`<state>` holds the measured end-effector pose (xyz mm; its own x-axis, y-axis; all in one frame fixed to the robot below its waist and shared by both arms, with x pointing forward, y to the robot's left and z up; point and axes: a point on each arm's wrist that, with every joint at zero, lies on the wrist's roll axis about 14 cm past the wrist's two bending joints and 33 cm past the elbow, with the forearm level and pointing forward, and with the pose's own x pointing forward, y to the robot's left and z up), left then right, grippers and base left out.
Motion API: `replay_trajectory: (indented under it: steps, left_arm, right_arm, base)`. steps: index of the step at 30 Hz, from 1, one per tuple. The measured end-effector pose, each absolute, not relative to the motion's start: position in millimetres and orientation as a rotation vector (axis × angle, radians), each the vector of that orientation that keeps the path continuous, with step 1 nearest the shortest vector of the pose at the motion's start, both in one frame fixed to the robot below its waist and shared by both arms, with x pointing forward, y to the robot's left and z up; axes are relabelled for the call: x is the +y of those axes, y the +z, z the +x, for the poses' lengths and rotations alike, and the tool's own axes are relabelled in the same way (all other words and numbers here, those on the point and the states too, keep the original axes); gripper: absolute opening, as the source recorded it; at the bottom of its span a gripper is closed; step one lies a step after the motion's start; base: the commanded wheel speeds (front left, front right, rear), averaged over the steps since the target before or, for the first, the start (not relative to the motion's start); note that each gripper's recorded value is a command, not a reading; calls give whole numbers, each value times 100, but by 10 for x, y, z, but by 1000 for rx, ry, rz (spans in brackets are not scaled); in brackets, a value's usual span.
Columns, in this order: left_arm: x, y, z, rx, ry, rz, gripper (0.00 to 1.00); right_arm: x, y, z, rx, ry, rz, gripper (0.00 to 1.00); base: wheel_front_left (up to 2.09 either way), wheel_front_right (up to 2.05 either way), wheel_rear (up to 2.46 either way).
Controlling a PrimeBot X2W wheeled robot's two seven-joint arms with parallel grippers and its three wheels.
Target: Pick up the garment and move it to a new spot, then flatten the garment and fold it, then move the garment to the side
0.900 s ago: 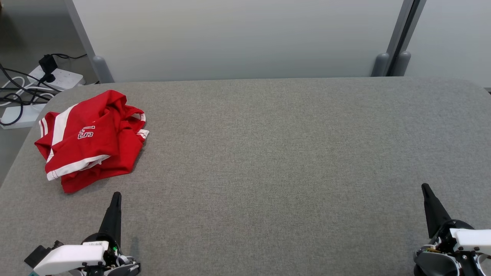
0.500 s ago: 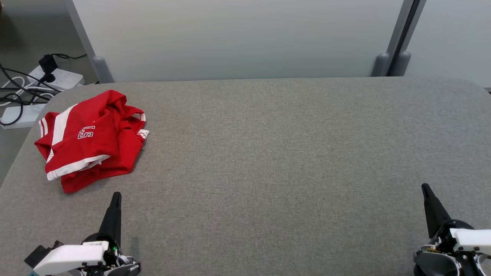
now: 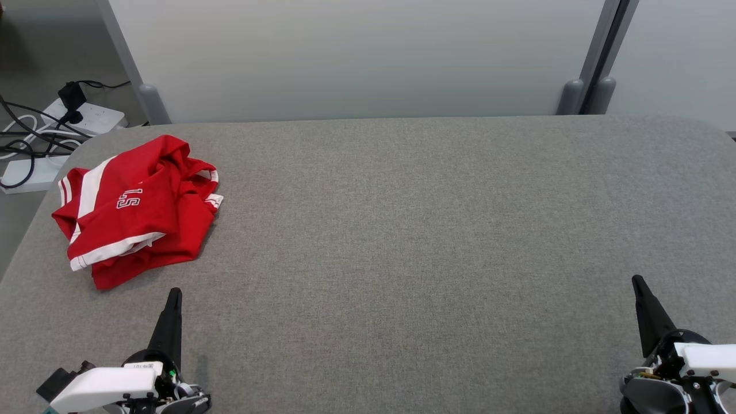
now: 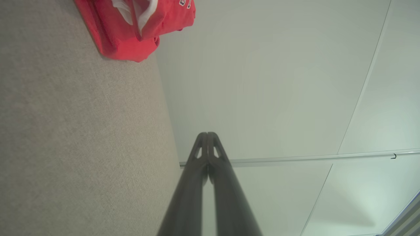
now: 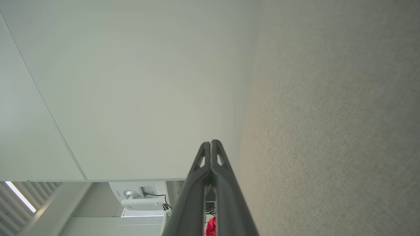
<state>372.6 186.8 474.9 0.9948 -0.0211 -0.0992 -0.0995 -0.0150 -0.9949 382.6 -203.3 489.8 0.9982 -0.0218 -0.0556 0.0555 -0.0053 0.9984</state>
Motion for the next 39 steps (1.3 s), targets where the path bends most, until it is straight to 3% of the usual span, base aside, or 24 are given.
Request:
replay_trajectory:
  steps: [39]
  left_arm:
    - [1868, 4749, 3727, 94, 62, -1585, 0]
  right_arm:
    - [-2033, 4897, 3827, 27, -61, 1575, 0]
  base:
    - [0, 0, 0]
